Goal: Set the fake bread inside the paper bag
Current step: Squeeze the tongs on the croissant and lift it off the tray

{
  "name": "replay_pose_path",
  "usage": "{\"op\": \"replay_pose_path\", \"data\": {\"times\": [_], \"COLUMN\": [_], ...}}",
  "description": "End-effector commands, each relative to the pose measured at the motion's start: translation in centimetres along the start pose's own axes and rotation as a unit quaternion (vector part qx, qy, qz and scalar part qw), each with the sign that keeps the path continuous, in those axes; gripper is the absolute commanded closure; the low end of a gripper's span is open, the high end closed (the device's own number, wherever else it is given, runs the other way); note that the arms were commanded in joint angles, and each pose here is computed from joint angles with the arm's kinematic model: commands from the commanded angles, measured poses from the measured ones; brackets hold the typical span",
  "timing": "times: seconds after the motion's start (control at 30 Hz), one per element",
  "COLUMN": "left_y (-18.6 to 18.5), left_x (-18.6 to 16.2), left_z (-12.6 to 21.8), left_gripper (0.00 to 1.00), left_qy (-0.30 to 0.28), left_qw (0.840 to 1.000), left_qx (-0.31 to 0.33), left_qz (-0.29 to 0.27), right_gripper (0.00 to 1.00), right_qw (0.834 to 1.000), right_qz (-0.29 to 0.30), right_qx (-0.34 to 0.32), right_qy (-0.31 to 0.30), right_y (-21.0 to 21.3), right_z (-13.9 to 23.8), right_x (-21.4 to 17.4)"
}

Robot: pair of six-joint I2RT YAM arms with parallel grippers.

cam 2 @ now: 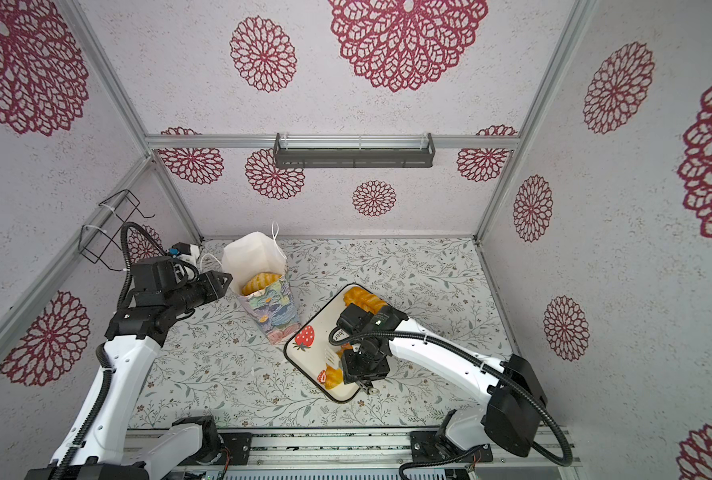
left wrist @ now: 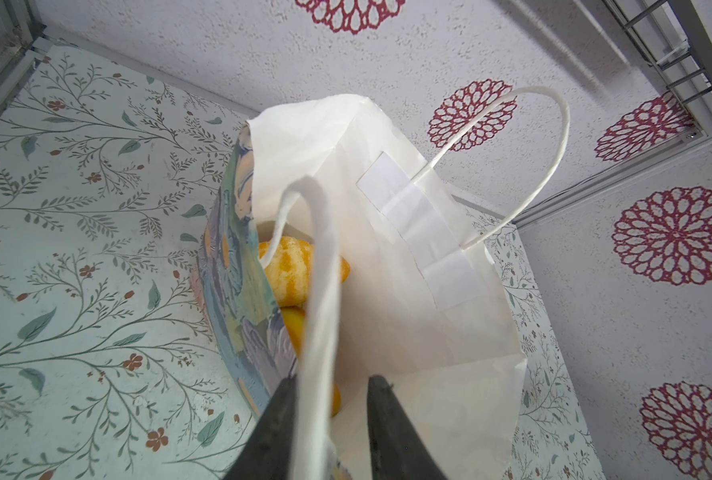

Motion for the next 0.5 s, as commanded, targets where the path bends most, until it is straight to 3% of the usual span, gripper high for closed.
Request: {"op": "replay_pose_path", "data": {"times": [0.0, 0.23, 0.47], "left_y": [-0.73, -0.7, -0.61], "left_x": [0.92, 0.89, 0.81], "left_z": [0.47, 0.39, 0.16], "left_gripper": [0.67, 0.67, 0.67], "left_qy": [-0.015, -0.014, -0.01], "left_qw": [1.0, 1.0, 1.0], "left_qx": [-0.009, -0.009, -0.009], "left_qz": [-0.017, -0.017, -0.014], "right_gripper": [0.43, 0.46, 0.64], "right_qw": [1.0, 1.0, 1.0], "right_qz": [0.007, 0.011, 0.011], "right_qx": [0.012, -0.011, -0.007], "right_qy": [0.001, -0.005, -0.015], "right_y": [0.91, 0.37, 0.15], "right_z": [-0.2, -0.7, -0.7], "right_x": [-0.03, 0.05, 0.02]}}
Point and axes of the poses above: each gripper's point midway between its finger pads, its own z axis back along the fingers, its own y axis along the line the jaws close on, x = y × z, the point moved 6 cm from there along z, back along the fingers, and after that the axes turned 3 degrees about -z, right-handed, at the moved point
